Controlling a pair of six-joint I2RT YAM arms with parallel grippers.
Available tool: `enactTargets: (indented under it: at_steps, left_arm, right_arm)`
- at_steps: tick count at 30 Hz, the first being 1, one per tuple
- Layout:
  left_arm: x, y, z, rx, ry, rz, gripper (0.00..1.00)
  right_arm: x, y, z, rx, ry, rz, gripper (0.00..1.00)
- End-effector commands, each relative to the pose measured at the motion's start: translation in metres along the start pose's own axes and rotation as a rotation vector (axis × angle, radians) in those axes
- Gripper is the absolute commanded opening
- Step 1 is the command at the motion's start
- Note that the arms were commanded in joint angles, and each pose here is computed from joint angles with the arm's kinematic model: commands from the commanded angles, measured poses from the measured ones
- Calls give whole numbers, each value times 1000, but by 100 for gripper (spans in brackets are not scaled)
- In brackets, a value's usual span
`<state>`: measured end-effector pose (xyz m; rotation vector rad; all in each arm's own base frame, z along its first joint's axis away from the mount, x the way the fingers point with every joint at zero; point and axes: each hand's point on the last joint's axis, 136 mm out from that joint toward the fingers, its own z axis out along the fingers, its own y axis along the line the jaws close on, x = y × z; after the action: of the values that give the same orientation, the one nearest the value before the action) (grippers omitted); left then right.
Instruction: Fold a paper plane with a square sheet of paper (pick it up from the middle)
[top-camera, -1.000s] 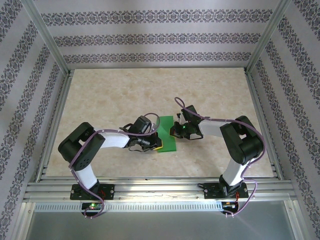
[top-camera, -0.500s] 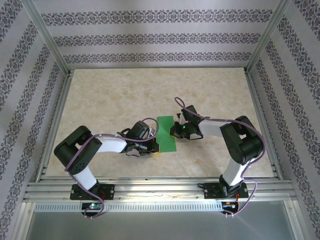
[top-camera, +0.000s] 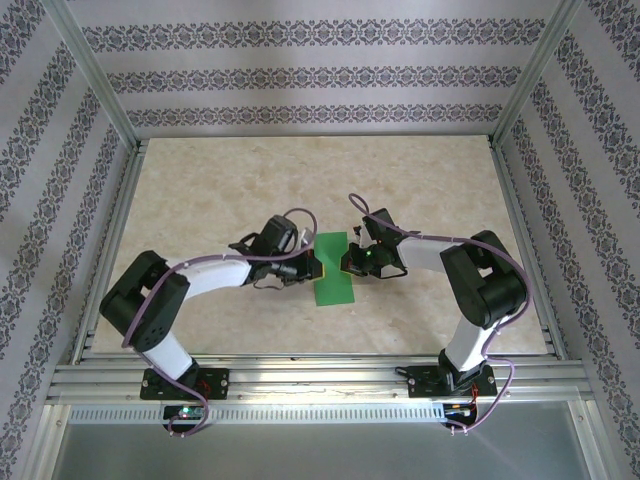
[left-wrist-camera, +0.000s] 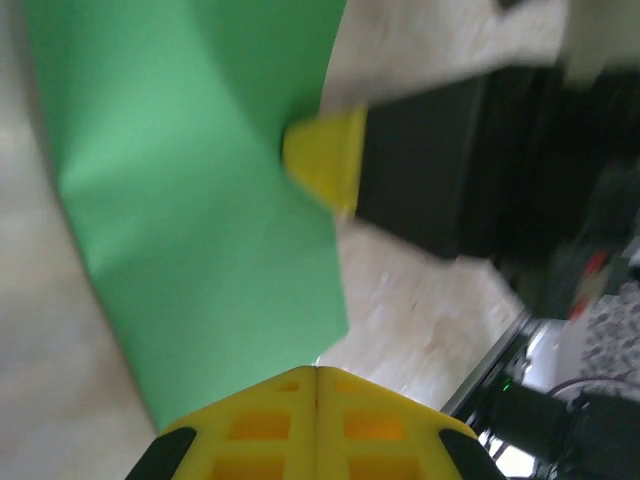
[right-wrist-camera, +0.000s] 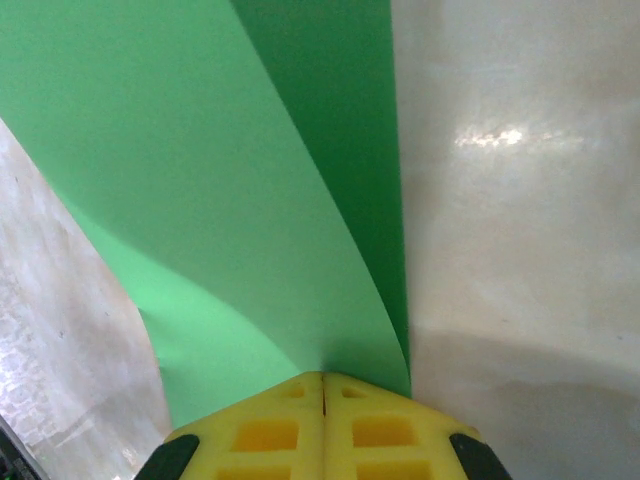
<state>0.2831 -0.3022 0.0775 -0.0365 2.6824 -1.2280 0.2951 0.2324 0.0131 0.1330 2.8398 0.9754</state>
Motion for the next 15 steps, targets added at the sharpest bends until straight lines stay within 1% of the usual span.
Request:
enactTargets:
  at_steps: [1,4,10,15]
  left_arm:
    - [-26,1,7,35,-14,-15,0]
    - [-38,7,16,30,-1,-18,0]
    - [-52,19,28,5,-15,-20,0]
    - [-44,41,37,-33,-8,-40,0]
  right_arm:
    - [32,-47,8,156,117,71,0]
    - [32,-46,9,152,123,73,0]
    - [33,-47,8,157,129,73,0]
    - [34,-47,8,158,133,73,0]
